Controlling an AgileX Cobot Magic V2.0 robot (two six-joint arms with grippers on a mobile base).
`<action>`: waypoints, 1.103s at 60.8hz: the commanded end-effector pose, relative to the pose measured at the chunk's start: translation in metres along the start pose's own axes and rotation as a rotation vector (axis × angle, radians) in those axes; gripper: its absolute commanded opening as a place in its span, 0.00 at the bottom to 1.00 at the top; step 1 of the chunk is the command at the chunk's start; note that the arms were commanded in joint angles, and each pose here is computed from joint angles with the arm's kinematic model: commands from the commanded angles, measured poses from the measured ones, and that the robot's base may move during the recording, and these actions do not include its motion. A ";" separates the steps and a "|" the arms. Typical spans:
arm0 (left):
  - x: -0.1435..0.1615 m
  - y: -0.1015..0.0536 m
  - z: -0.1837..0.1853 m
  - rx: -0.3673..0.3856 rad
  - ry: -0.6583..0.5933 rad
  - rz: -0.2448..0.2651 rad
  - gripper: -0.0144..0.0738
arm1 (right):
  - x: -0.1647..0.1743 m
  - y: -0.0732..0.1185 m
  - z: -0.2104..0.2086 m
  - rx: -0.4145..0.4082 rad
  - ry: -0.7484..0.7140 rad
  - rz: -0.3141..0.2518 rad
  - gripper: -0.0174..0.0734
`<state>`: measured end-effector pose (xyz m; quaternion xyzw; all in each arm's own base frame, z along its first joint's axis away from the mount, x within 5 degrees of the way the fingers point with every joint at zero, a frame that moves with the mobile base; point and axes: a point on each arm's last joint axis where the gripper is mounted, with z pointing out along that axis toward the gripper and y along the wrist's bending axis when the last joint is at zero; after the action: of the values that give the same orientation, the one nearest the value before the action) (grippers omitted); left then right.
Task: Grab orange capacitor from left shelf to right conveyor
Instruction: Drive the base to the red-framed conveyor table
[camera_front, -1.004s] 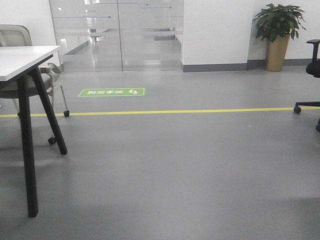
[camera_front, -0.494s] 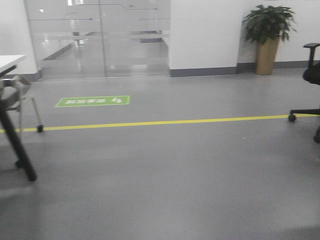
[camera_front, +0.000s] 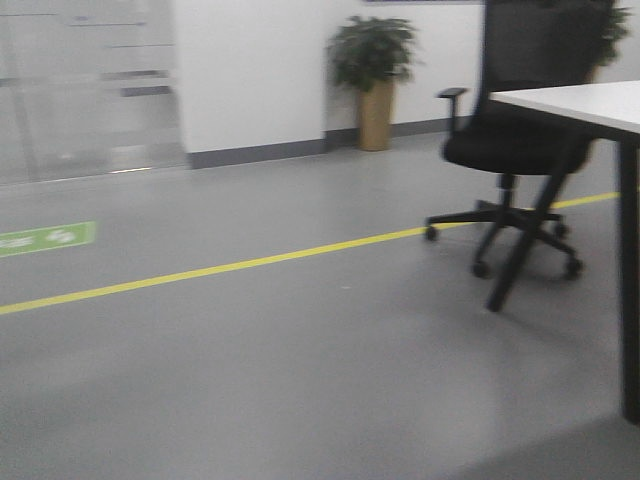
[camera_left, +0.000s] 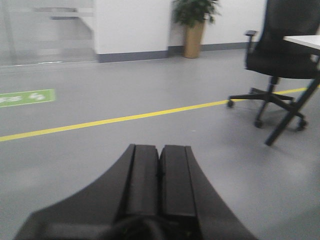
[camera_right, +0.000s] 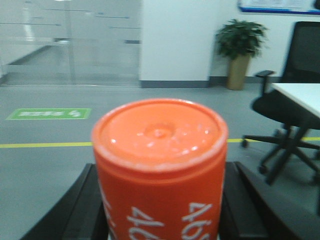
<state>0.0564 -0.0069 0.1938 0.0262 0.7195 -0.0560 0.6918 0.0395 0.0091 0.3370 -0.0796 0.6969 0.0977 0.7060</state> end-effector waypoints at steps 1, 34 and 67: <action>-0.010 0.000 -0.002 0.000 -0.100 -0.005 0.02 | -0.016 0.000 0.000 0.002 -0.108 -0.017 0.30; -0.010 0.000 -0.002 0.000 -0.100 -0.005 0.02 | -0.016 0.000 0.000 0.002 -0.108 -0.017 0.30; -0.010 0.000 -0.002 0.000 -0.100 -0.005 0.02 | -0.016 0.000 0.000 0.002 -0.108 -0.017 0.30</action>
<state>0.0564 -0.0069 0.1938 0.0262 0.7195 -0.0560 0.6918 0.0395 0.0091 0.3370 -0.0796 0.6969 0.0977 0.7060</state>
